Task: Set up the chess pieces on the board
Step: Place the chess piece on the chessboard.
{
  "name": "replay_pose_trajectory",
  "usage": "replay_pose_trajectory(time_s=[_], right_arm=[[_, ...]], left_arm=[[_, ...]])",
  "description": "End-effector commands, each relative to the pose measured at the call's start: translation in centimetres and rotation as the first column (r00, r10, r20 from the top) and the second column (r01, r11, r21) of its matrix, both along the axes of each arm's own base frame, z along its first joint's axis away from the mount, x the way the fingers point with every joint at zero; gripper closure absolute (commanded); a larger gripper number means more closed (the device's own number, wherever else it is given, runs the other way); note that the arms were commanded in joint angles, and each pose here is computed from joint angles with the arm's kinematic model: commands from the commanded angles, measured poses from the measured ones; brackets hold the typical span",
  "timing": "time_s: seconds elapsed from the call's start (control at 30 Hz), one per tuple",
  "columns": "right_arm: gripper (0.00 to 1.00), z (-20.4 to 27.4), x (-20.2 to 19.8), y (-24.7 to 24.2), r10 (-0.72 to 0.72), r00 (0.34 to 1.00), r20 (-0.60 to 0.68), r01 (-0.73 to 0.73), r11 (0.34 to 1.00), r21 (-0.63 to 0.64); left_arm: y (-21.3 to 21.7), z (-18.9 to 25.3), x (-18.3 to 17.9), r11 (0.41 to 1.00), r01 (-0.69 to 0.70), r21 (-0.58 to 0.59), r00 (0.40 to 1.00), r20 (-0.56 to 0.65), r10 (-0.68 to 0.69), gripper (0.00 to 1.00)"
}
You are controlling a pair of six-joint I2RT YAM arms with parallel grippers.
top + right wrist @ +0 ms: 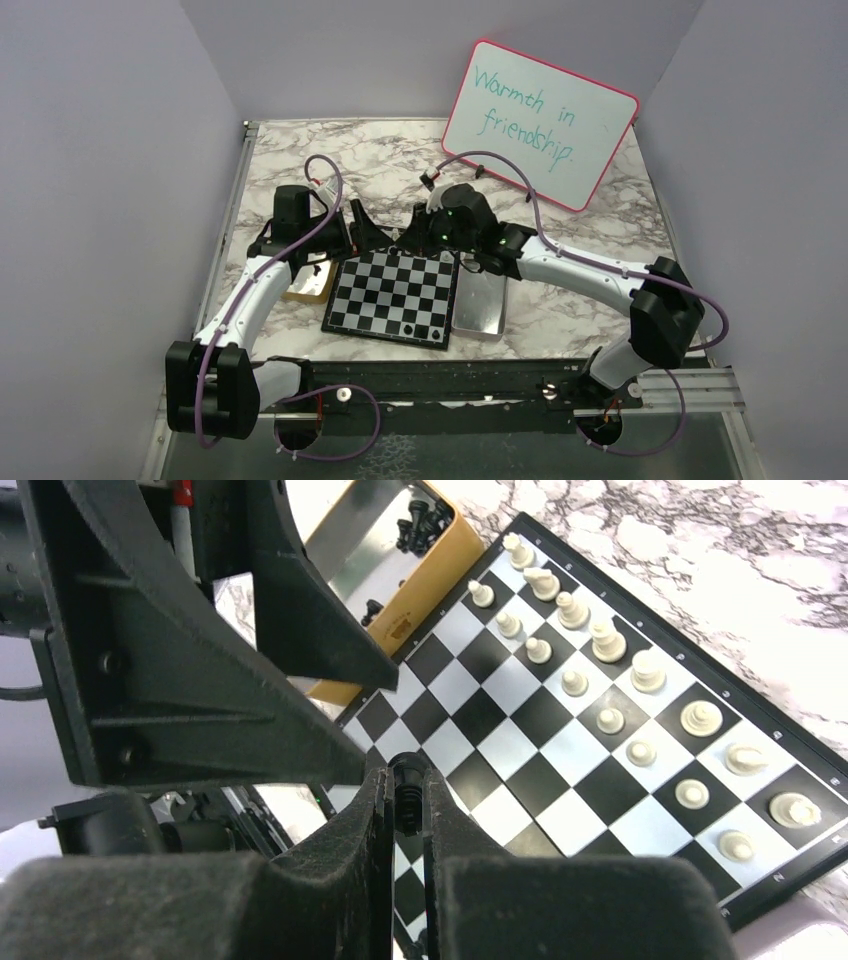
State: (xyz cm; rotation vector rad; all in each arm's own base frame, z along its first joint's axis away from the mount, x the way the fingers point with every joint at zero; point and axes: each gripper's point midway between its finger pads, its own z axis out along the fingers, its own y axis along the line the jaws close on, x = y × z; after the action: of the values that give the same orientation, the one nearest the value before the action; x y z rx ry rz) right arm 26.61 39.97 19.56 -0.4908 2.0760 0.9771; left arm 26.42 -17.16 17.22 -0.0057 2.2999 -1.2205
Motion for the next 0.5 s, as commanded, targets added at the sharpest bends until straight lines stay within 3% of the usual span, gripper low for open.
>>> replay_pose_trajectory(time_s=[0.0, 0.17, 0.33, 0.47], right_arm=[[0.95, -0.2, -0.4, -1.6, -0.016, 1.0, 0.003, 0.016, 0.996, -0.083], [0.95, -0.7, -1.3, -1.6, -0.013, 1.0, -0.014, 0.011, 0.987, -0.162], [0.95, -1.4, -2.8, -0.7, 0.0, 1.0, -0.008, -0.002, 0.966, -0.257], [0.95, -2.4, -4.4, 0.1, 0.023, 1.0, -0.013, -0.026, 0.939, -0.344]], left_arm=[[1.9, 0.2, 2.8, 0.985, -0.132, 0.111, 0.988, 0.091, 0.122, 0.01], [4.6, -0.6, 5.8, 0.929, -0.29, 0.232, 0.955, 0.136, 0.264, 0.01], [9.9, -1.3, 8.8, 0.765, -0.493, 0.414, 0.869, 0.203, 0.45, 0.01], [13.7, -0.6, 10.5, 0.642, -0.61, 0.465, 0.788, 0.263, 0.557, 0.01]])
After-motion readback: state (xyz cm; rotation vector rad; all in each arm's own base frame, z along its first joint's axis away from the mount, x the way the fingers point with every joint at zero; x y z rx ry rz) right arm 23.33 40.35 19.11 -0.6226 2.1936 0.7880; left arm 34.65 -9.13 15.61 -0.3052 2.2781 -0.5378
